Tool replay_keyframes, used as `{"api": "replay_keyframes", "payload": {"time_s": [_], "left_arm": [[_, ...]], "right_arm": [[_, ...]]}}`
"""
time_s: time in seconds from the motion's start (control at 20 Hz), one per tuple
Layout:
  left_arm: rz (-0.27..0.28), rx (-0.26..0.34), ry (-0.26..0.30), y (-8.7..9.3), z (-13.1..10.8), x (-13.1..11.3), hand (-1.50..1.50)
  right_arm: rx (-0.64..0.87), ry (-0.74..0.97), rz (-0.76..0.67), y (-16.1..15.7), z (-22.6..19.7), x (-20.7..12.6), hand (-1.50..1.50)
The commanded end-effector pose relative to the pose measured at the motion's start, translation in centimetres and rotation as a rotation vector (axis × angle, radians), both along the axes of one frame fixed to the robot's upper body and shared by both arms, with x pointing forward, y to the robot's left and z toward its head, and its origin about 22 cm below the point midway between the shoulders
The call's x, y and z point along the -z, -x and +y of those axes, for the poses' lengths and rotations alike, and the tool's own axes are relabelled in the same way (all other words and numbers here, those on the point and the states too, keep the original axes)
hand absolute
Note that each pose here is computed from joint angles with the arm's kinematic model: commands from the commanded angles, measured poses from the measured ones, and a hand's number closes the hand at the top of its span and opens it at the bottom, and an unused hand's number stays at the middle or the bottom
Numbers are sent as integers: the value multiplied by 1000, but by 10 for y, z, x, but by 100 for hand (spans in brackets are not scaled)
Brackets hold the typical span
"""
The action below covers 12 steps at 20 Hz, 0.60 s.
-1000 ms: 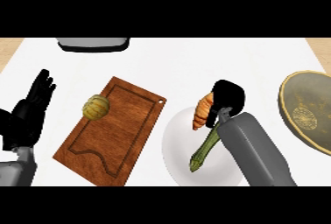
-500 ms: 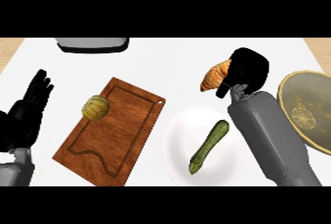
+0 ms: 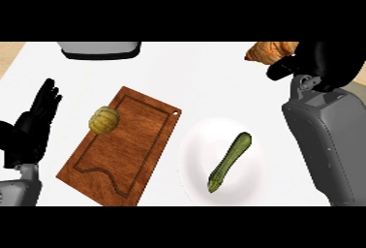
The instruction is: Pick the croissant from the plate and place it in the bowl
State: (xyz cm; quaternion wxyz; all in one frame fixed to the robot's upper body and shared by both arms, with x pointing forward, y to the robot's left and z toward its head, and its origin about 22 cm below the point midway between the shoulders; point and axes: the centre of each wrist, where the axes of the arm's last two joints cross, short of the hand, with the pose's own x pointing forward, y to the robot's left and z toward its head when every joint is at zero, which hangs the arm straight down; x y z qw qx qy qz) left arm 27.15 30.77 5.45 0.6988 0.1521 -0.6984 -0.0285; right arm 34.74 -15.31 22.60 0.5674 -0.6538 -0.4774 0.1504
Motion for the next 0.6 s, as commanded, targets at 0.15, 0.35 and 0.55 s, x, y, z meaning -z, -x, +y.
{"api": "replay_keyframes", "payload": {"time_s": [0.15,0.35,0.55], "left_arm": [[-18,13,-9,-2,14,-2,0],[-17,6,9,-2,7,-6,0],[2,6,15,-3,1,-6,0]], "right_arm": [[176,-90,-40,22,-46,-23,150],[153,-144,-64,20,-93,-12,150],[160,-167,-71,31,-140,19,150]]}}
